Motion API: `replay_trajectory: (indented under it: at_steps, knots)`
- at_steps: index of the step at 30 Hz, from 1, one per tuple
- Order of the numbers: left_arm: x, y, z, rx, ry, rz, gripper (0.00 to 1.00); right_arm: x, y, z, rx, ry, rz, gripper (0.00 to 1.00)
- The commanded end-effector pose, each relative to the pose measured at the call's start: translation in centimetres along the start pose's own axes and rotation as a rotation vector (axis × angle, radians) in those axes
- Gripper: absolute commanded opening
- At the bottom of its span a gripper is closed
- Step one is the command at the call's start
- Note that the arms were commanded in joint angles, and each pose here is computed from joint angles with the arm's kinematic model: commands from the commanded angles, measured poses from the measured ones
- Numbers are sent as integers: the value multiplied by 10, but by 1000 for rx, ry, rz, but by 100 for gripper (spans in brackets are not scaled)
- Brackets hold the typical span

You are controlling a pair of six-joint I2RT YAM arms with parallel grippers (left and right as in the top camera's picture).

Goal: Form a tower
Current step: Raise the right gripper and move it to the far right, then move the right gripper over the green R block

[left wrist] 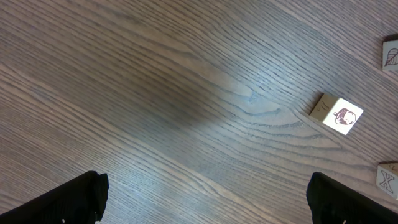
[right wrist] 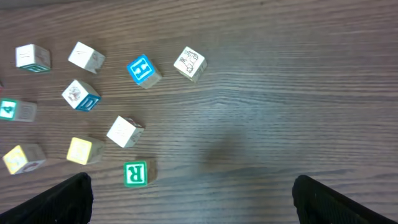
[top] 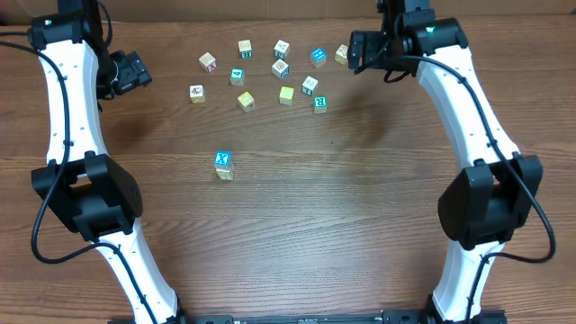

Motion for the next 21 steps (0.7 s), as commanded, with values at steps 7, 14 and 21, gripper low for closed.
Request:
replay_trajectory:
  at_steps: [7,14,21]
  knots:
    - [-2,6,-4,3,3,-19,100,0,-21,0,5,12,-6,100]
    - [-2,6,-4,4,3,-19,100,-2,-37,0,2,12,-14,100]
    - [-2,6,-4,4,3,-19,100,-1,-55,-1,3,63,-12,100]
Point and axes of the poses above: each gripper's point midway between its finger pads, its own y axis back along the fingers, its own z axis along the line the jaws close on, x = y × z, the point moved 5 cm from there along y, back along the fingers, and after that the axes turned 9 degrees about -y, right-handed, at the moved point
